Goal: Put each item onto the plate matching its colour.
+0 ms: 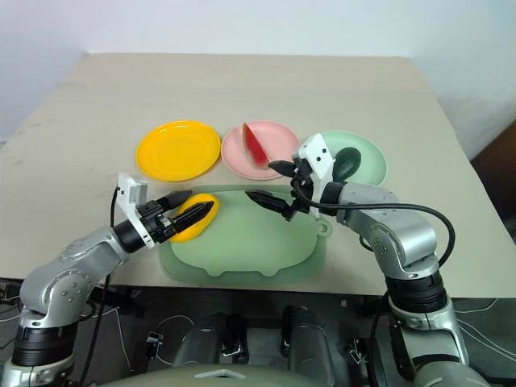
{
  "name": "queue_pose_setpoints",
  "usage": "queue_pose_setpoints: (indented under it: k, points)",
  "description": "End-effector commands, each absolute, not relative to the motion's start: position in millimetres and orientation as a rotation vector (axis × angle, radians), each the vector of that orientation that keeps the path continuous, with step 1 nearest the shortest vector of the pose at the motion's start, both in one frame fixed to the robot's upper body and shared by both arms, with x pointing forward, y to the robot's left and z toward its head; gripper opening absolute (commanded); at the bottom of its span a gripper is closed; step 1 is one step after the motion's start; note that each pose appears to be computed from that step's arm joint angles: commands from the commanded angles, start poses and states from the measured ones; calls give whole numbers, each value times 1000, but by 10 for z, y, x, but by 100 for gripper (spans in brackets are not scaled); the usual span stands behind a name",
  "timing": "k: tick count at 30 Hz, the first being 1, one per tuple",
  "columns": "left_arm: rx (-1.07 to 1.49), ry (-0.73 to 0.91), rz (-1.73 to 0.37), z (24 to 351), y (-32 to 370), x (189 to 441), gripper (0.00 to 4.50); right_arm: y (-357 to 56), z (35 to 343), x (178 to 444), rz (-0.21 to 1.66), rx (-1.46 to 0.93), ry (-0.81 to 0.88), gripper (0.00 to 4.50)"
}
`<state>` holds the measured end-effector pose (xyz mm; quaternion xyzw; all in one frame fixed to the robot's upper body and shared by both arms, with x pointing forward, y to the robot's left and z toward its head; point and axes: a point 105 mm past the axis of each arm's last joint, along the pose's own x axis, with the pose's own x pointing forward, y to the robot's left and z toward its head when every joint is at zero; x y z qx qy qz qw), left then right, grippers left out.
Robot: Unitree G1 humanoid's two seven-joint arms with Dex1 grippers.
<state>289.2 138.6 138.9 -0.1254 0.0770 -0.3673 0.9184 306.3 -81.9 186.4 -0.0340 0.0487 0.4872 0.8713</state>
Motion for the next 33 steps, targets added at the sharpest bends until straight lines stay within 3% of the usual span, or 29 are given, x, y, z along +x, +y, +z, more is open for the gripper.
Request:
queue_pose_setpoints:
  k: [1,10,15,20,21,25,33]
  points:
    - [-223,222,-761,1313,1376,2898,450,-838,1959,3091,998,-88,74,448]
    - [-50,304,-764,1136,1656,2882,450,-858,1944,3128,964,-88,89,448]
    - [-28,309,-797,1012,1678,2747,450,-880,1949,3148,945,-89,88,448]
    - [-16,292,-834,1033,1578,2661,296,-888,1946,3162,935,-93,89,450]
    - [-18,287,-836,1043,1569,2667,283,-888,1945,3160,934,-94,89,450]
    - [-27,267,-846,1100,1563,2693,282,-889,1934,3155,934,-98,91,450]
    - [-1,134,-825,1544,1504,2819,282,-876,1919,3142,946,-113,90,450]
